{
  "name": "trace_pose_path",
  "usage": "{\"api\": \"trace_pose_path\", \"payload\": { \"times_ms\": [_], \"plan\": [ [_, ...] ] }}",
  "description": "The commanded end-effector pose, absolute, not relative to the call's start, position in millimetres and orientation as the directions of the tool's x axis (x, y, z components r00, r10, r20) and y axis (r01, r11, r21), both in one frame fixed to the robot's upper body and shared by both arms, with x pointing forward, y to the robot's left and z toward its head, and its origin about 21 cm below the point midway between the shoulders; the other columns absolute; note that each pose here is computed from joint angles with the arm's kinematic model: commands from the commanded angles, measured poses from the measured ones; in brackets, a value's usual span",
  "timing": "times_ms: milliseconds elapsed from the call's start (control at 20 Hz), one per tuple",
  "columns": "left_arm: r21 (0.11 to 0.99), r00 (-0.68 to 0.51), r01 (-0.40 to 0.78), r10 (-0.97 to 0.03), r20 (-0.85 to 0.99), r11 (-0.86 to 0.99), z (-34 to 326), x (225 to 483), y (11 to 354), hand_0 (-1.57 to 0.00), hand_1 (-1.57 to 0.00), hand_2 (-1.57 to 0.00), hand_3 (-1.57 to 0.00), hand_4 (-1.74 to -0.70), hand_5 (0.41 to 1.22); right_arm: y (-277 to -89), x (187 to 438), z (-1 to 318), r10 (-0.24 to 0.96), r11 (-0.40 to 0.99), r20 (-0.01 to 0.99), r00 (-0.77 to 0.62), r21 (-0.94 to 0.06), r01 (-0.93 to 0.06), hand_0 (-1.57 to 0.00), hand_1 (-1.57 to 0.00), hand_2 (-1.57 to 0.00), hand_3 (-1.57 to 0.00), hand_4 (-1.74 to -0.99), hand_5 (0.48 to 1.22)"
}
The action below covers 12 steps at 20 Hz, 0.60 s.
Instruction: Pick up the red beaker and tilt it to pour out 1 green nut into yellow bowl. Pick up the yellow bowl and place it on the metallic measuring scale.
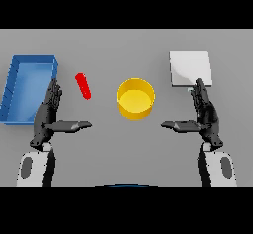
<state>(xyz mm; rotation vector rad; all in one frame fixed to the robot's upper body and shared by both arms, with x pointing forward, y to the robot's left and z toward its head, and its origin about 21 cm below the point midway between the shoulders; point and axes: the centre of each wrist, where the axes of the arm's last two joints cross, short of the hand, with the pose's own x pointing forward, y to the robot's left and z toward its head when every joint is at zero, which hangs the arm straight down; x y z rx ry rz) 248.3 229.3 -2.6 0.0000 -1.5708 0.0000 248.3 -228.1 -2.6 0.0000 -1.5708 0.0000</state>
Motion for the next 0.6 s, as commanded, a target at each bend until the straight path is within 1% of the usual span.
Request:
{"api": "trace_pose_path", "payload": {
  "times_ms": [0, 250, 300, 350, 400, 450, 550],
  "plan": [
    [-0.001, 0.0, -0.001, 0.001, 1.0, 1.0, -3, 248, 229, 0.0, 0.0, 0.0, 0.0, -1.2, 0.652, -228.0, 248, -3, 0.0, 1.0, 1.0, 0.0, 0.0, 0.001, 0.0, 0.0, 0.0, 0.0, -1.245, 0.681],
    [0.002, 0.006, 0.0, -0.002, 1.0, 1.0, -2, 252, 227, 0.0, 0.0, 0.0, 0.0, -1.2, 0.652, -225.6, 249, -5, 0.003, 1.0, 1.0, 0.007, -0.003, -0.005, 0.0, 0.0, 0.0, 0.0, -1.245, 0.681],
    [0.075, -0.012, 0.03, -0.075, 0.997, 0.997, 1, 244, 226, 0.0, 0.0, 0.0, 0.0, -1.2, 0.652, -229.1, 241, 0, 0.14, 0.99, 0.987, -0.083, -0.142, -0.014, 0.0, 0.0, 0.0, 0.0, -1.245, 0.681],
    [0.122, -0.034, 0.048, -0.12, 0.992, 0.991, 4, 237, 227, 0.0, 0.0, 0.0, 0.0, -1.21, 0.649, -230.0, 232, 0, 0.219, 0.975, 0.968, -0.123, -0.223, -0.019, 0.0, 0.0, 0.0, 0.0, -1.242, 0.678],
    [0.146, -0.049, 0.061, -0.143, 0.989, 0.987, 10, 232, 224, 0.0, 0.0, 0.0, 0.0, -1.21, 0.65, -229.6, 225, 1, 0.272, 0.961, 0.953, -0.134, -0.277, -0.02, 0.0, 0.0, 0.0, 0.0, -1.239, 0.679],
    [0.161, -0.04, 0.072, -0.158, 0.987, 0.984, 11, 228, 220, 0.0, 0.0, 0.0, 0.0, -1.22, 0.654, -228.7, 225, 7, 0.3, 0.952, 0.942, -0.149, -0.305, -0.017, 0.0, 0.0, 0.0, 0.0, -1.235, 0.679],
    [0.184, -0.021, 0.07, -0.183, 0.983, 0.98, 15, 226, 221, 0.0, 0.0, 0.0, 0.0, -1.22, 0.66, -230.3, 221, 11, 0.315, 0.947, 0.937, -0.151, -0.321, -0.017, 0.0, 0.0, 0.0, 0.0, -1.235, 0.678]
  ]
}}
